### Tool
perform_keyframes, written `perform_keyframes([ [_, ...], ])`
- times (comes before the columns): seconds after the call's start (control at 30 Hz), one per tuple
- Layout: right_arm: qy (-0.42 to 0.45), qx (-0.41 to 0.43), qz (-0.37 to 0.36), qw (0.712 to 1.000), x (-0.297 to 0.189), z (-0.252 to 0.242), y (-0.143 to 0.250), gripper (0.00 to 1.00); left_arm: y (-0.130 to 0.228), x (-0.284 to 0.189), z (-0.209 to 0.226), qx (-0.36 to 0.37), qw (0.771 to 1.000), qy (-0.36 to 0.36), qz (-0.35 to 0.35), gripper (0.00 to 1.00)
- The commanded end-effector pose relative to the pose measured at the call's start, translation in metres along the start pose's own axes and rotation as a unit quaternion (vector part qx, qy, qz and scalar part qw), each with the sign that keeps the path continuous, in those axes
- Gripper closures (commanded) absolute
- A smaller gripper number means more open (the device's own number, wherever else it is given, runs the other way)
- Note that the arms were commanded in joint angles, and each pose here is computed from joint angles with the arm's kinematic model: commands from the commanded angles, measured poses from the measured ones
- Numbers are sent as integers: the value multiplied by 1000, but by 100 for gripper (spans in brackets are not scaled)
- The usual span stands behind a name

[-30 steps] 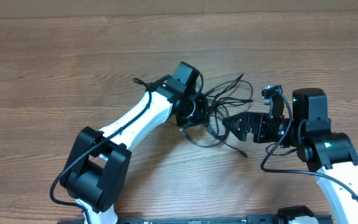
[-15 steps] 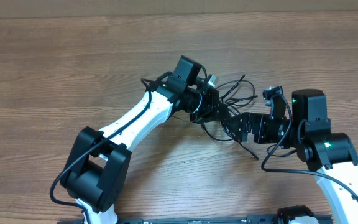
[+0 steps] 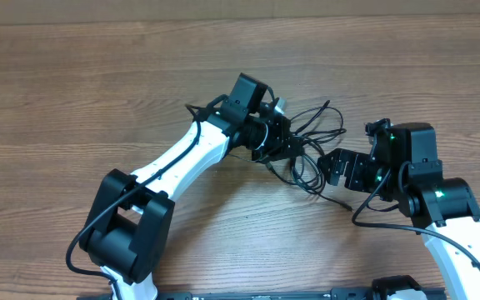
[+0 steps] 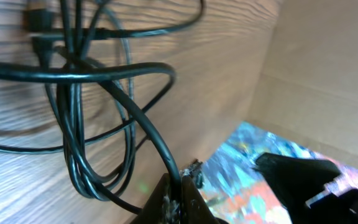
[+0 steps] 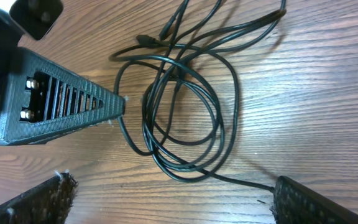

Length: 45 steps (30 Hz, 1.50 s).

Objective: Untangle cables

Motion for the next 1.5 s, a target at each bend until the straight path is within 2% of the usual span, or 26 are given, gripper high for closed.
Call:
perform_keyframes([
  [0.0, 13, 1, -12, 1000, -2, -3, -2, 0, -10, -4, 22, 3, 996, -80, -42, 96],
  [0.13, 13, 1, -13, 1000, -2, -2, -3, 0, 0, -6, 49, -5, 983, -175, -49, 96],
  [0.27, 13, 1, -13, 1000, -2, -3, -3, 0, 11, -24, 87, -49, 949, -305, -67, 96],
  [0.33, 12, 0, -13, 1000, -2, -2, -3, 0, 14, -33, 98, -76, 934, -340, -76, 96],
  [0.4, 12, 0, -13, 1000, -2, -2, -3, 0, 15, -36, 101, -80, 930, -351, -77, 95],
  [0.5, 12, 0, -13, 1000, -2, -2, -3, 0, 14, -38, 103, -79, 927, -358, -81, 67],
  [0.57, 12, 0, -13, 1000, -2, -2, -3, 0, 13, -37, 102, -74, 927, -359, -83, 60],
  [0.7, 12, 0, -13, 1000, -2, -2, -3, 0, 16, -32, 99, -57, 929, -358, -77, 59],
  [0.73, 12, 0, -13, 1000, -2, -2, -3, 0, 17, -31, 98, -48, 929, -359, -73, 54],
  [0.83, 12, 0, -13, 1000, -2, -2, -3, 0, 21, -28, 97, -34, 929, -362, -63, 26],
  [0.9, 12, 0, -13, 1000, -2, -2, -3, 0, 23, -26, 95, -31, 930, -361, -60, 17],
  [1.0, 12, 0, -13, 1000, -2, -2, -3, 0, 28, -20, 91, -24, 933, -356, -50, 15],
  [1.07, 12, 0, -13, 1000, -2, -2, -3, 0, 33, -15, 88, -18, 934, -355, -43, 18],
  [1.2, 12, 1, -13, 1000, -2, -2, -3, 0, 43, -6, 85, -20, 932, -359, -38, 34],
  [1.27, 12, 1, -13, 1000, -2, -2, -3, 0, 45, -4, 86, -28, 926, -373, -51, 39],
  [1.47, 13, 1, -11, 1000, -2, -3, -2, 0, 50, -3, 99, -49, 895, -429, -108, 37],
])
Point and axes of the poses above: each gripper's point midway between its finger pads, its own x axis out along the fingers, its own z axis along the line the jaws close on, y = z × x, the point moved 4 cm from there along -x, back along the fingers, and after that the axes turned 3 degrees about x, right-handed, at the moved point
